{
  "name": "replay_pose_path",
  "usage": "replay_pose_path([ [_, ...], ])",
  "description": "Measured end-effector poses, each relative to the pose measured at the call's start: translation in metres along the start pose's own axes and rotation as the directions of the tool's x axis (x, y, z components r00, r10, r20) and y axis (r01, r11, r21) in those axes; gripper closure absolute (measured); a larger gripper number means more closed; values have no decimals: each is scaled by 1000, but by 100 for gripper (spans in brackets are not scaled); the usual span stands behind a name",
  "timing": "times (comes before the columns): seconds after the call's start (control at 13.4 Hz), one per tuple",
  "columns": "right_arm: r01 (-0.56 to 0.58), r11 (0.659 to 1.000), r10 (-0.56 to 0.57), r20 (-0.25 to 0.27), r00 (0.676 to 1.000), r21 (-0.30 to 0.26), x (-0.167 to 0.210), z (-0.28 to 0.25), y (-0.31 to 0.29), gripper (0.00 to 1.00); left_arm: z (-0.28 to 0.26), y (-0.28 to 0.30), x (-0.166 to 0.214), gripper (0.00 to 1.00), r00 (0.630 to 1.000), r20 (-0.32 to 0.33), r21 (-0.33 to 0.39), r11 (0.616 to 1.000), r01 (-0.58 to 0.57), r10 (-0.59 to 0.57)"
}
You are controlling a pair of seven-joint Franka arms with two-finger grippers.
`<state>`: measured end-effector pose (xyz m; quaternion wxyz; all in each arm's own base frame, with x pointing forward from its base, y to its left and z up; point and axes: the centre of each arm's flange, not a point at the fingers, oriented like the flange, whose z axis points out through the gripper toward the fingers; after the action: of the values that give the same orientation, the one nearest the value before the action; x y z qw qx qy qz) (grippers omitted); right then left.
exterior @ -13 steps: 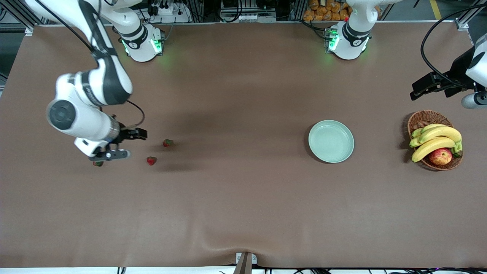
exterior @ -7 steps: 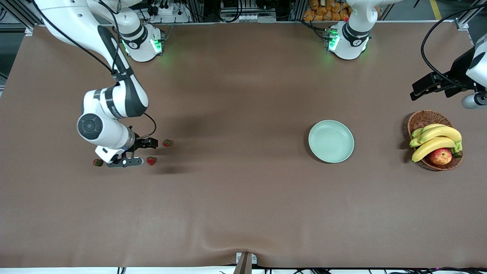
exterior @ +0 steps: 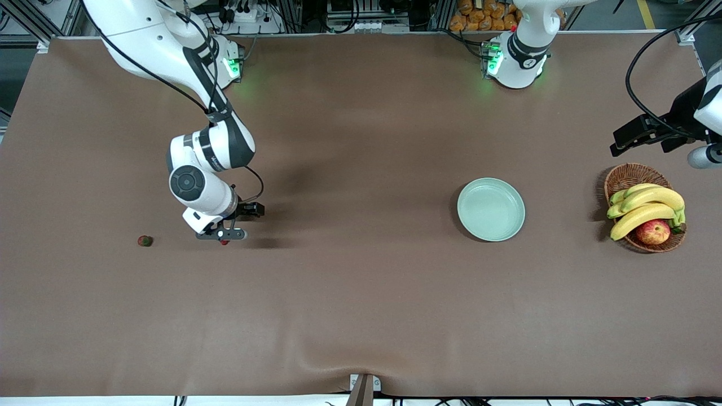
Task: Collect all strawberries into plate
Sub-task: 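Reach the right gripper down to a red strawberry, then close the right gripper on the red strawberry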
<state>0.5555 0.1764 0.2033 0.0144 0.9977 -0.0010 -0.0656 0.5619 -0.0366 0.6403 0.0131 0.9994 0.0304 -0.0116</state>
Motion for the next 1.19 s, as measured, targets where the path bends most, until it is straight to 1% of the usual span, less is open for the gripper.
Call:
replay_pose_path([
  [0.22,-6,1000,6,7,1000,-5,1,10,2,0,0,-8,1,0,999,-1,0,999,-38,38],
  [0.52,-40,999,40,14,999,-9,-1,17,0,0,0,-8,2,0,999,-2,0,999,-40,40],
  [0.75,-42,999,42,28,999,-15,-6,24,-1,0,0,-8,2,0,999,-3,0,999,-41,41],
  [0.82,-39,999,40,31,999,-17,-8,25,-3,9,0,-8,2,0,999,-3,0,999,-41,41],
  [0.9,-43,999,43,32,999,-18,-9,26,-6,20,0,-7,2,0,999,-3,0,999,-42,42],
  [0.97,-45,999,45,32,998,-19,-10,26,-9,21,0,-7,2,0,999,-3,0,999,-42,42],
  [1.04,-47,999,47,32,998,-20,-11,26,-12,29,0,-7,2,0,999,-3,0,999,-43,43],
  [1.19,-48,999,49,32,998,-21,-12,26,-14,34,0,-7,2,0,999,-3,0,999,-43,43],
])
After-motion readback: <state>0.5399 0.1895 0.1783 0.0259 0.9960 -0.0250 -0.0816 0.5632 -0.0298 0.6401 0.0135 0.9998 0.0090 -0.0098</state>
